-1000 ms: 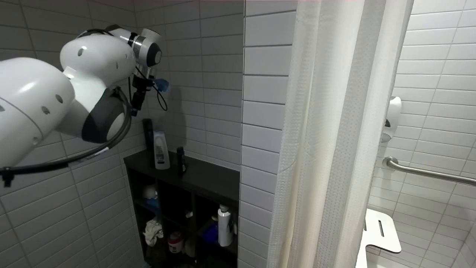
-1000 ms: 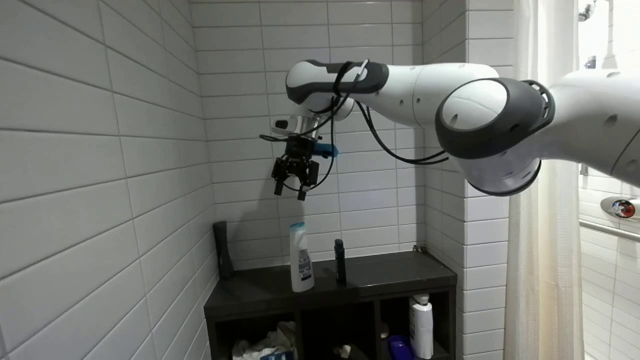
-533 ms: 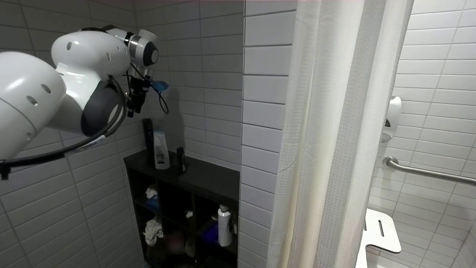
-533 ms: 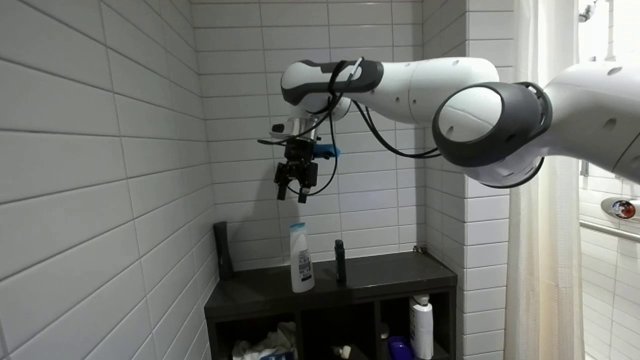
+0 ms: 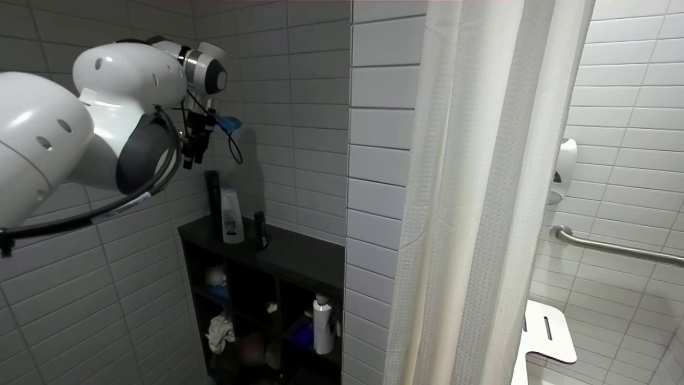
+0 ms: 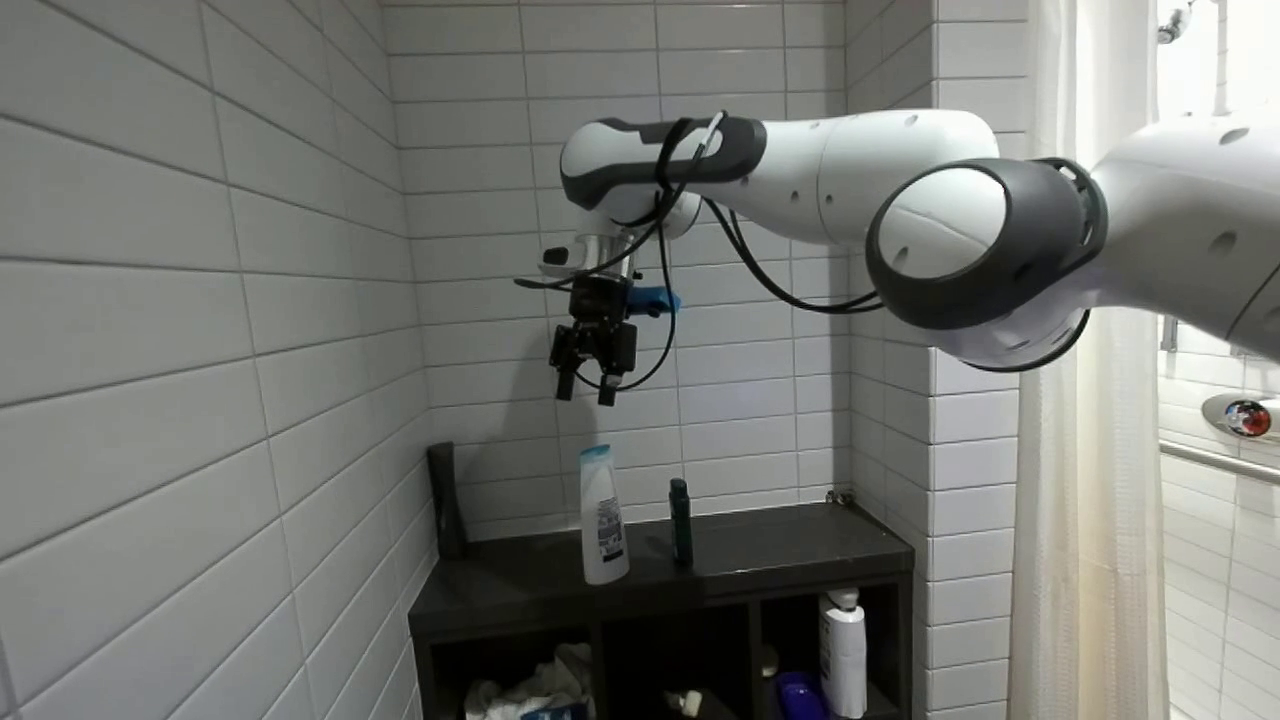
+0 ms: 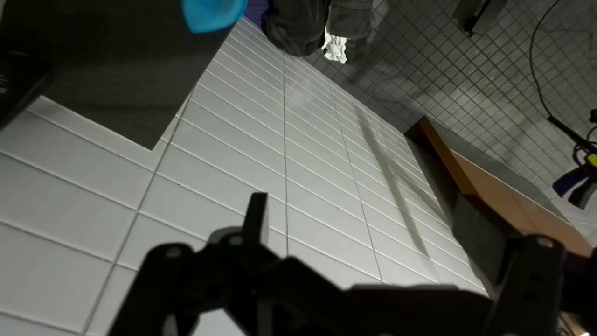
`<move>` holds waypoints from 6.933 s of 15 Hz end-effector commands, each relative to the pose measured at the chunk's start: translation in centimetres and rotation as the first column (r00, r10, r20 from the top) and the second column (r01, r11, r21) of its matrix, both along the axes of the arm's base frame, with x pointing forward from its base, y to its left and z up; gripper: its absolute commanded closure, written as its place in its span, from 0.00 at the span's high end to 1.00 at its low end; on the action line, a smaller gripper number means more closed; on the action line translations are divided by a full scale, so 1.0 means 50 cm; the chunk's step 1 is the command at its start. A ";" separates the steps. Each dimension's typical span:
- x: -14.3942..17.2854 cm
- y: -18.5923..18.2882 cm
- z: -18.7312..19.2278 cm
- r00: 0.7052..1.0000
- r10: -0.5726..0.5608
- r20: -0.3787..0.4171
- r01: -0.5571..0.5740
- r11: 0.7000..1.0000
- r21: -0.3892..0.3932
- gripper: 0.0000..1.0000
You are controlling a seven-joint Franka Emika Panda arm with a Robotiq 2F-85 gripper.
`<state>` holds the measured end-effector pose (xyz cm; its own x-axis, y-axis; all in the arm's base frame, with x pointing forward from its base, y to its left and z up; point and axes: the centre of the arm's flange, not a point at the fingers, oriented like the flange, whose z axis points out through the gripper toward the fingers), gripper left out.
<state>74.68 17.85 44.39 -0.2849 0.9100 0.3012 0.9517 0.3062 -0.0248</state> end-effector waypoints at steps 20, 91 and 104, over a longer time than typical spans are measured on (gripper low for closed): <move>0.013 -0.055 -0.037 0.999 -0.024 0.045 0.038 0.939 -0.341 1.00; 0.060 -0.109 -0.156 0.990 -0.114 0.078 0.130 0.962 -0.239 1.00; 0.062 -0.089 -0.145 0.985 -0.078 0.153 0.115 0.961 -0.251 1.00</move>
<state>78.36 13.22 36.93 -0.2055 0.9774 0.0494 0.9786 0.2046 0.0214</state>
